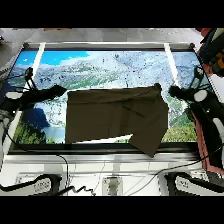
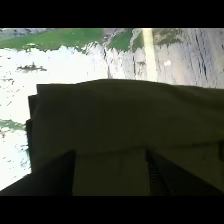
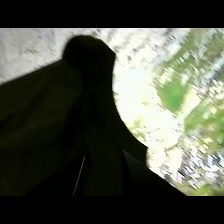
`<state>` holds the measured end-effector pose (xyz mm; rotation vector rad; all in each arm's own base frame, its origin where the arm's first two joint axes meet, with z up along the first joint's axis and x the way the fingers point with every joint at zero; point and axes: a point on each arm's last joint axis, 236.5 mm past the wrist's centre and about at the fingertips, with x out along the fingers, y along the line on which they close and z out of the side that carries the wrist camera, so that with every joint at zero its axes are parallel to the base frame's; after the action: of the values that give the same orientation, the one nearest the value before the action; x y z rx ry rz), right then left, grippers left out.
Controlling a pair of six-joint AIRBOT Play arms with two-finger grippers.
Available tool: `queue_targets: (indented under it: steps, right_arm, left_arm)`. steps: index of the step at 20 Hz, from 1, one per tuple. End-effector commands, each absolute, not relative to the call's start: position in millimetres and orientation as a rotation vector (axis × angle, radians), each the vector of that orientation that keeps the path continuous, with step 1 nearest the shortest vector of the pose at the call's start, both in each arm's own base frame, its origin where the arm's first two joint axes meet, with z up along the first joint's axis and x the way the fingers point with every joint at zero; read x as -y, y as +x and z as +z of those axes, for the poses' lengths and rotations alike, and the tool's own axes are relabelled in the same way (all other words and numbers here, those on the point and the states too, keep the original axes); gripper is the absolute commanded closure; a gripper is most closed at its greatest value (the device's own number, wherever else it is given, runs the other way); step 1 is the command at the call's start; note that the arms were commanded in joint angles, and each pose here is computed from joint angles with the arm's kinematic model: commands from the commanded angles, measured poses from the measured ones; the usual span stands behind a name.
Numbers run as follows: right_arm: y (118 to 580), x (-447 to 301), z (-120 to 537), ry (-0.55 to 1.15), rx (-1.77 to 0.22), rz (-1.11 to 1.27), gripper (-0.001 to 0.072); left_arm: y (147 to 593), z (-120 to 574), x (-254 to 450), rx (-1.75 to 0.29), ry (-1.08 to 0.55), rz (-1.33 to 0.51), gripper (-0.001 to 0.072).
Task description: Fold the clothes and pants, and hang the long-sleeved shirts on hangers.
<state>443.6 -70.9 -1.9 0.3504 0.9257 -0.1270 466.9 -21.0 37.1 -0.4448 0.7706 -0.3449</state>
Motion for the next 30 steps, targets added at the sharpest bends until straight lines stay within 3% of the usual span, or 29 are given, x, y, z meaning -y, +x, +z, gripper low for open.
queue_targets:
  steps: [1,3,4,6,8,15,18,19,20,21,26,28,30]
  right_arm:
    - [349,94,-40,0.345,-1.296,-0.055,0.0477]
    - [307,80,-57,0.417,-1.417,0.059,0.0478]
    - [295,71,-64,0.471,-1.435,0.104,0.0477]
    - [286,49,-78,0.590,-1.409,0.172,0.0451]
    - [283,33,-90,0.664,-1.380,0.183,0.0362]
    - [283,22,-120,0.747,-1.345,0.145,0.0367]
    - [299,21,-114,0.742,-1.264,0.176,0.0410]
    - [305,23,-113,0.744,-1.238,0.169,0.0494]
    - [308,27,-113,0.742,-1.224,0.154,0.0632]
    - [309,29,-114,0.736,-1.220,0.147,0.0702]
    - [309,28,-114,0.723,-1.219,0.157,0.0701]
    - [309,28,-114,0.724,-1.218,0.157,0.0701]
    - [309,28,-114,0.724,-1.218,0.157,0.0702]
  left_arm:
    - [426,45,-1,-0.857,-0.343,-0.390,0.0273]
    - [402,53,-9,-0.899,-0.345,-0.405,0.0406]
    - [393,57,-13,-0.916,-0.357,-0.403,0.0416]
    - [381,64,-21,-0.930,-0.385,-0.387,0.0416]
    - [373,66,-30,-0.942,-0.429,-0.365,0.0416]
    - [316,8,-31,-1.102,-0.649,-0.343,0.0416]
    - [289,-22,-29,-1.160,-0.759,-0.311,0.0415]
    - [279,-32,-27,-1.186,-0.780,-0.301,0.0409]
    - [273,-40,-24,-1.200,-0.789,-0.302,0.0406]
    - [268,-46,-20,-1.211,-0.802,-0.298,0.0406]
    - [231,-86,3,-1.379,-0.726,-0.340,0.0402]
    - [226,-92,19,-1.422,-0.709,-0.387,0.0141]
    - [218,-100,33,-1.486,-0.655,-0.440,0.0133]
